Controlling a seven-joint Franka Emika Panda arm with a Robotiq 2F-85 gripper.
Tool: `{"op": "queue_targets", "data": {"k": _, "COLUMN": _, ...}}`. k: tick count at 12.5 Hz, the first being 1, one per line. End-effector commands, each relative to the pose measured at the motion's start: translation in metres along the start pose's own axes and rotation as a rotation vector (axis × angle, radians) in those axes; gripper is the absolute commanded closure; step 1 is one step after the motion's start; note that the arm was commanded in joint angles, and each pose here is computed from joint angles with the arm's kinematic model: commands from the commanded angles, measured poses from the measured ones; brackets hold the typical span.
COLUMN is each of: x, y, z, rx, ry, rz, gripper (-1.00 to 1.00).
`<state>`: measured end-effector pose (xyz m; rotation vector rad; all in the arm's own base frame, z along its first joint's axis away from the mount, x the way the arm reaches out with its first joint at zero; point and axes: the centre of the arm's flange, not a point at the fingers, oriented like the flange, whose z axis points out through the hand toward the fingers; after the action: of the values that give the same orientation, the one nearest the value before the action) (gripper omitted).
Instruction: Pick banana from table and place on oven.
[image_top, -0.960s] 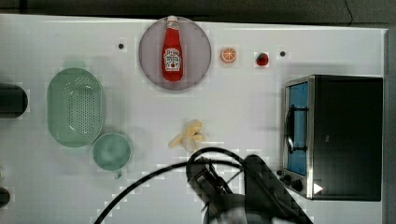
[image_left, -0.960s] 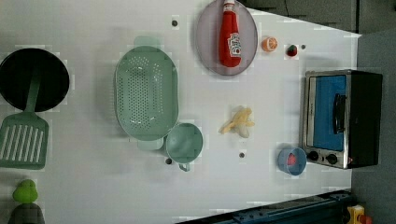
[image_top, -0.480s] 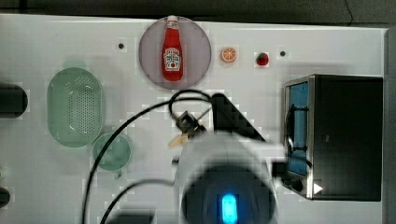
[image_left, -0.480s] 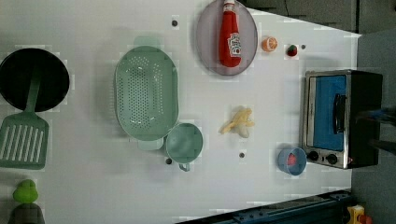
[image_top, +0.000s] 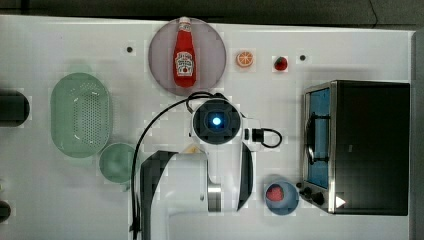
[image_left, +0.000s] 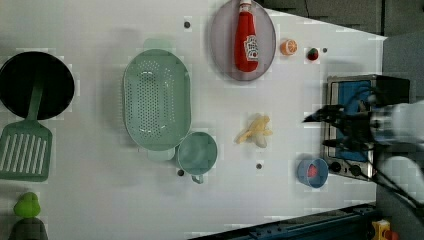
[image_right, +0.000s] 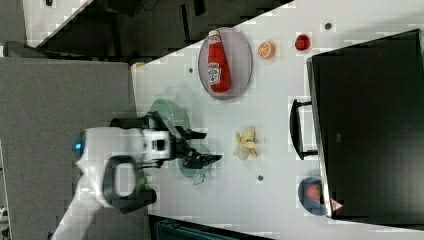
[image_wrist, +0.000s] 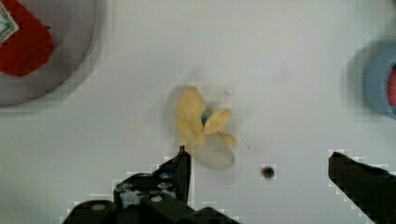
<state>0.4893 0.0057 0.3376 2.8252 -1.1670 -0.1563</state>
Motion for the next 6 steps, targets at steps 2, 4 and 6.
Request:
{"op": "queue_targets", "data": {"k": 2, "x": 0.007, "y": -0.008, "z": 0.04, "rx": 0.052, "ry": 0.018, "rz": -0.02, "gripper": -1.0}}
{"op": "queue_targets", "data": {"k": 4, "x": 0.004, "y": -0.012, "z": 0.081, "rx": 0.043, "ry": 0.005, "rz": -0.028, "gripper": -1.0}}
{"op": "queue_targets", "data": {"k": 6, "x": -0.004, "y": -0.018, "z": 0.116, "rx": 0.038, "ry": -0.005, "rz": -0.044, "gripper": -1.0}}
